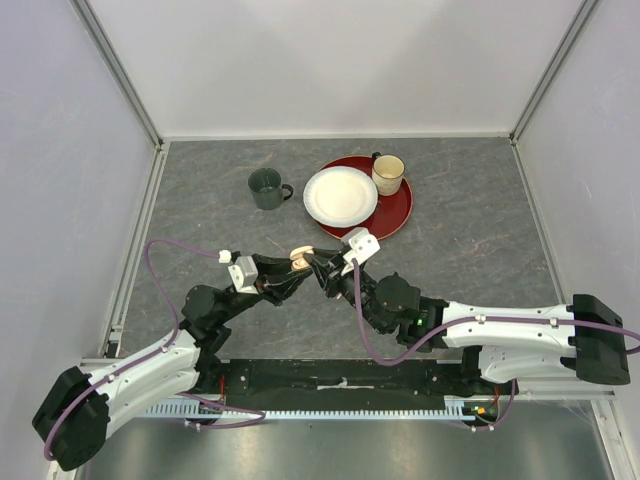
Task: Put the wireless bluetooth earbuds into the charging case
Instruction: Place the earbud in the charging case.
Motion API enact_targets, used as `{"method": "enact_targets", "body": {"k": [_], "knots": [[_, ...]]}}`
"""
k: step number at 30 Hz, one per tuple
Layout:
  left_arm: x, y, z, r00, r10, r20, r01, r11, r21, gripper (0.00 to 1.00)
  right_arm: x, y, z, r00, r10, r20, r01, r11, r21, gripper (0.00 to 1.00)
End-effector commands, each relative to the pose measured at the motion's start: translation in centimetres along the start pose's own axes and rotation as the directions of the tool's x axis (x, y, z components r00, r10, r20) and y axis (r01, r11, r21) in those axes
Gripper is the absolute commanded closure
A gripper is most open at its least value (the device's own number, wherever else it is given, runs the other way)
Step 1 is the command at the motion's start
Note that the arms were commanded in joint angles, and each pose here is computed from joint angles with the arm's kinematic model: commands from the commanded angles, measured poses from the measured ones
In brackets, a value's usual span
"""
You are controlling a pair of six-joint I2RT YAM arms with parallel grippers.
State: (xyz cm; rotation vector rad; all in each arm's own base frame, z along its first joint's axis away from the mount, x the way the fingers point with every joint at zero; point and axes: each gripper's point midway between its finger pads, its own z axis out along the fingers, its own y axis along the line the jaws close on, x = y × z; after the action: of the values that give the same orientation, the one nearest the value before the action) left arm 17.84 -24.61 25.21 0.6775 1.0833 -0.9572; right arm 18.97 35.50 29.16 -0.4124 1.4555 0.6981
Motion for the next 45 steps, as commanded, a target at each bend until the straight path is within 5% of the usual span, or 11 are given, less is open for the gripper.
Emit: {"method": "enact_targets", "body": {"k": [1, 45], "knots": [[-3.0, -0.4, 0.7, 0.996, 0.008, 0.09, -0.01, 1.0, 0.018, 0.98, -1.9, -0.4, -0.3, 0.999, 0.005, 0.049, -0.006, 1.0, 0.021, 1.0], [-4.2, 0.8, 0.3, 0.99, 0.003, 0.139, 0.006, 0.998, -0.064, 0.98, 2.3, 1.6, -1.2, 0.988, -0.132, -0.076, 0.123, 0.986, -0.109, 1.0]]}}
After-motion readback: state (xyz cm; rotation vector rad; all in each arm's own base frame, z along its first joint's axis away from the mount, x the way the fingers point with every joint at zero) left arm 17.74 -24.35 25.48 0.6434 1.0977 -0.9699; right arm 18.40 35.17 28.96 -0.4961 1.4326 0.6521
